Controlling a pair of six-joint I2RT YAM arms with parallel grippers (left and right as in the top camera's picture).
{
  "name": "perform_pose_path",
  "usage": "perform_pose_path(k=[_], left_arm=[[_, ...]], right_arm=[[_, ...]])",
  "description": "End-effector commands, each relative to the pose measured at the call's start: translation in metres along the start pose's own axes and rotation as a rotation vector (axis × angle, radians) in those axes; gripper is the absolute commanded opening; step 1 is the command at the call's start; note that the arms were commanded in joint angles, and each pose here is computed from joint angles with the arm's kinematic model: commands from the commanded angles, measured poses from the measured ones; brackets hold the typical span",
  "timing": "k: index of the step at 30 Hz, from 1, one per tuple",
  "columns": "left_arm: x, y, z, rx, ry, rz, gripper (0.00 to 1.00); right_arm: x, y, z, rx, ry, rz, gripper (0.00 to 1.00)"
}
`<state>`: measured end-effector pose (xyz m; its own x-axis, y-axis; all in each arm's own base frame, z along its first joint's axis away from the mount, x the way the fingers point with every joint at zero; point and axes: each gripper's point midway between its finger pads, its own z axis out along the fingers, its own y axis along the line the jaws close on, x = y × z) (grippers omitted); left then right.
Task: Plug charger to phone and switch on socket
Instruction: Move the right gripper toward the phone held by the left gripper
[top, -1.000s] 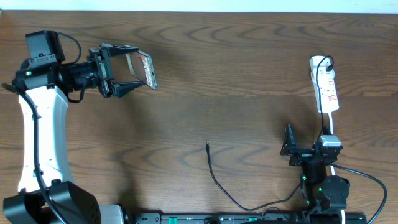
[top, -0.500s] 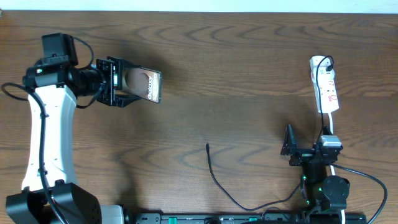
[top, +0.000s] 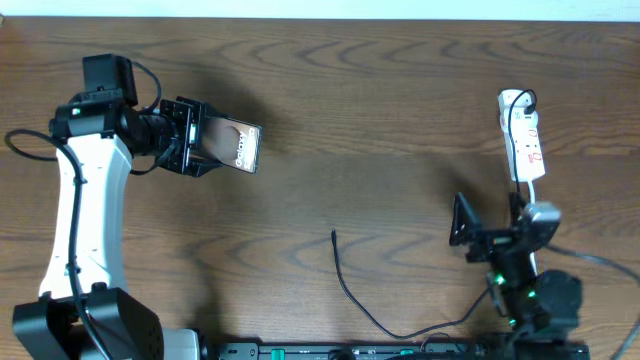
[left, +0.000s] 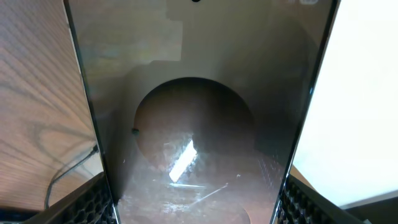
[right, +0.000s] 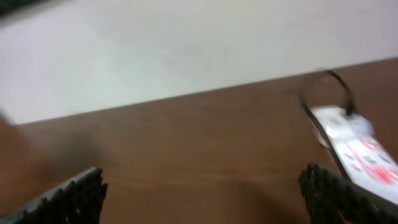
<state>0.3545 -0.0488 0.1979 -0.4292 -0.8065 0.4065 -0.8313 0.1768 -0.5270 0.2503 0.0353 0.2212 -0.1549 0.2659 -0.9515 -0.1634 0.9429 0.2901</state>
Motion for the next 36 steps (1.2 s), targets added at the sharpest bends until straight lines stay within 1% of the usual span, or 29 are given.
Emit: perform_pose_path(k=[1, 4, 7, 9, 11, 12, 14, 17, 18, 22, 25, 27, 28, 29, 30, 32, 33, 34, 36], left_arm=[[-0.001, 0.001, 0.002, -0.006, -0.004, 0.009, 0.07], [-0.003, 0.001, 0.002, -0.009, -0.016, 0.011, 0.07], [-0.008, 0.003, 0.002, -0.020, -0.042, 0.010, 0.07], [-0.009, 0.004, 0.002, -0.023, -0.048, 0.010, 0.07], [-0.009, 0.003, 0.002, -0.023, -0.050, 0.008, 0.08], [-0.010, 0.004, 0.002, -0.026, -0.058, 0.003, 0.07], [-0.016, 0.006, 0.001, -0.039, -0.089, -0.013, 0.07], [-0.026, 0.011, 0.000, -0.064, -0.152, -0.035, 0.08], [-0.031, 0.013, -0.001, -0.073, -0.178, -0.048, 0.08], [-0.041, 0.018, -0.004, -0.094, -0.249, -0.106, 0.07], [-0.048, 0.022, -0.004, -0.122, -0.319, -0.131, 0.07], [-0.047, 0.023, -0.002, -0.136, -0.342, -0.135, 0.07], [-0.046, 0.023, 0.000, -0.143, -0.351, -0.132, 0.07], [-0.044, 0.023, 0.001, -0.149, -0.359, -0.127, 0.08], [-0.043, 0.023, 0.002, -0.153, -0.364, -0.126, 0.07], [-0.041, 0.023, 0.004, -0.162, -0.379, -0.120, 0.07], [-0.040, 0.023, 0.005, -0.165, -0.384, -0.116, 0.07], [-0.040, 0.023, 0.005, -0.167, -0.387, -0.114, 0.07], [-0.040, 0.023, 0.006, -0.166, -0.386, -0.119, 0.07]], right_arm=[[-0.035, 0.045, 0.017, -0.191, 0.097, 0.064, 0.99], [-0.045, 0.079, 0.046, -0.388, 0.260, 0.116, 0.99], [-0.051, 0.123, 0.063, -0.717, 0.415, 0.180, 0.99], [-0.058, 0.146, 0.067, -0.988, 0.480, 0.202, 0.99], [-0.059, 0.153, 0.075, -1.151, 0.509, 0.203, 0.99], [-0.056, 0.154, 0.085, -1.190, 0.529, 0.219, 0.99], [-0.043, 0.153, 0.111, -1.169, 0.599, 0.311, 0.99], [-0.013, 0.151, 0.148, -1.066, 0.697, 0.483, 0.99], [0.009, 0.152, 0.165, -1.013, 0.740, 0.553, 0.99], [0.060, 0.160, 0.192, -0.874, 0.829, 0.671, 0.99], [0.096, 0.176, 0.202, -0.813, 0.865, 0.681, 0.99], [0.112, 0.189, 0.202, -0.811, 0.880, 0.670, 0.87], [0.119, 0.197, 0.202, -0.816, 0.886, 0.663, 0.77], [0.123, 0.203, 0.201, -0.821, 0.891, 0.661, 0.69], [0.126, 0.208, 0.200, -0.829, 0.896, 0.661, 0.65], [0.127, 0.220, 0.196, -0.860, 0.889, 0.644, 0.63], [0.126, 0.225, 0.194, -0.876, 0.883, 0.635, 0.66], [0.124, 0.230, 0.193, -0.897, 0.872, 0.624, 0.72], [0.119, 0.236, 0.191, -0.919, 0.860, 0.626, 0.68]])
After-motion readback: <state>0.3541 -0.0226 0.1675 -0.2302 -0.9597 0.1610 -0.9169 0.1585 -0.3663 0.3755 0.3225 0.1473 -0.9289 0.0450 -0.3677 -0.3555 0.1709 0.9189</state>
